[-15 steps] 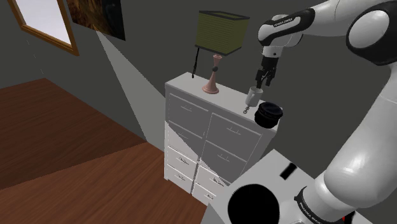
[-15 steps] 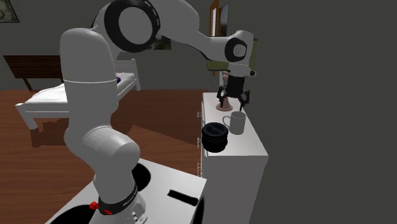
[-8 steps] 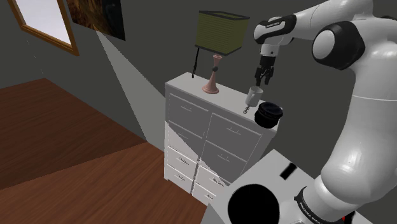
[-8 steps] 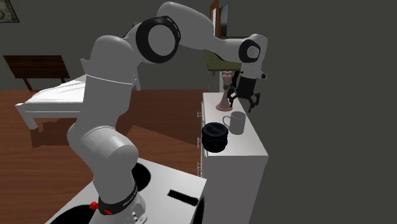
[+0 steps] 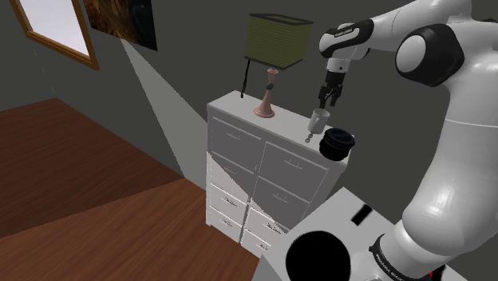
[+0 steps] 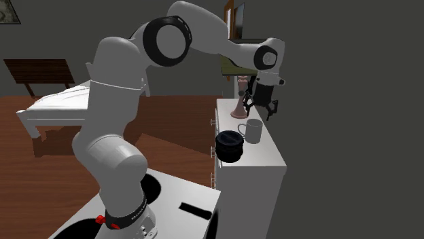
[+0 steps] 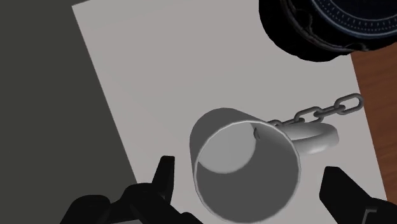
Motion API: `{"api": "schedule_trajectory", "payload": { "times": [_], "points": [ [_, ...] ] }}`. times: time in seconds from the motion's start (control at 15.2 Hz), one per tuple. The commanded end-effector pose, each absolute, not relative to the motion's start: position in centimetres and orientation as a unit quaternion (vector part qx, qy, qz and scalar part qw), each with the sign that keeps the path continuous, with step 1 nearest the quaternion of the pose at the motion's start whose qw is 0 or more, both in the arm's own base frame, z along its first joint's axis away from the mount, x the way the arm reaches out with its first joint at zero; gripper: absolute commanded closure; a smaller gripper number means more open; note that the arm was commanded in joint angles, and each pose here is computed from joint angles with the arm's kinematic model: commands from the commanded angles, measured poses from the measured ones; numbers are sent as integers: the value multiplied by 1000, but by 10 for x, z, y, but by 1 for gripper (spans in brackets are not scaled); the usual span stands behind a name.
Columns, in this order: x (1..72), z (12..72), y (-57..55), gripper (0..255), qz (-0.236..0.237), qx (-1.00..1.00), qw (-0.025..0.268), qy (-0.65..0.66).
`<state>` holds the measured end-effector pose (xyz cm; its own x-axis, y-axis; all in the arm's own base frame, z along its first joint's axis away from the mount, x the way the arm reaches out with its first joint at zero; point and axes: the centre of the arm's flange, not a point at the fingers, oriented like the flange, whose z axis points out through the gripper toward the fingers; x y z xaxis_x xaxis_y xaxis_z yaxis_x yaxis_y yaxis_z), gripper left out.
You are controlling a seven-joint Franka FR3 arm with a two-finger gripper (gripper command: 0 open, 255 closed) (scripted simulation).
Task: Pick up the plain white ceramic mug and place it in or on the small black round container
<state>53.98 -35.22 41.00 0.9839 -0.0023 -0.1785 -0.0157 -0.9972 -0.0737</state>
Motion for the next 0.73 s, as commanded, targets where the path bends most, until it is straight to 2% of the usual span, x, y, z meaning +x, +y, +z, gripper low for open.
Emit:
{"api": "schedule_trajectory", "payload": {
  "times": [0.0,0.4,0.46,0.66],
  "points": [
    [544,358,-372,0,96,-995,17,16],
    [544,358,-372,0,96,-995,17,16],
    [547,354,-373,255,96,-995,17,16],
    [531,345,-371,255,95,-995,17,16]
  ]
}}
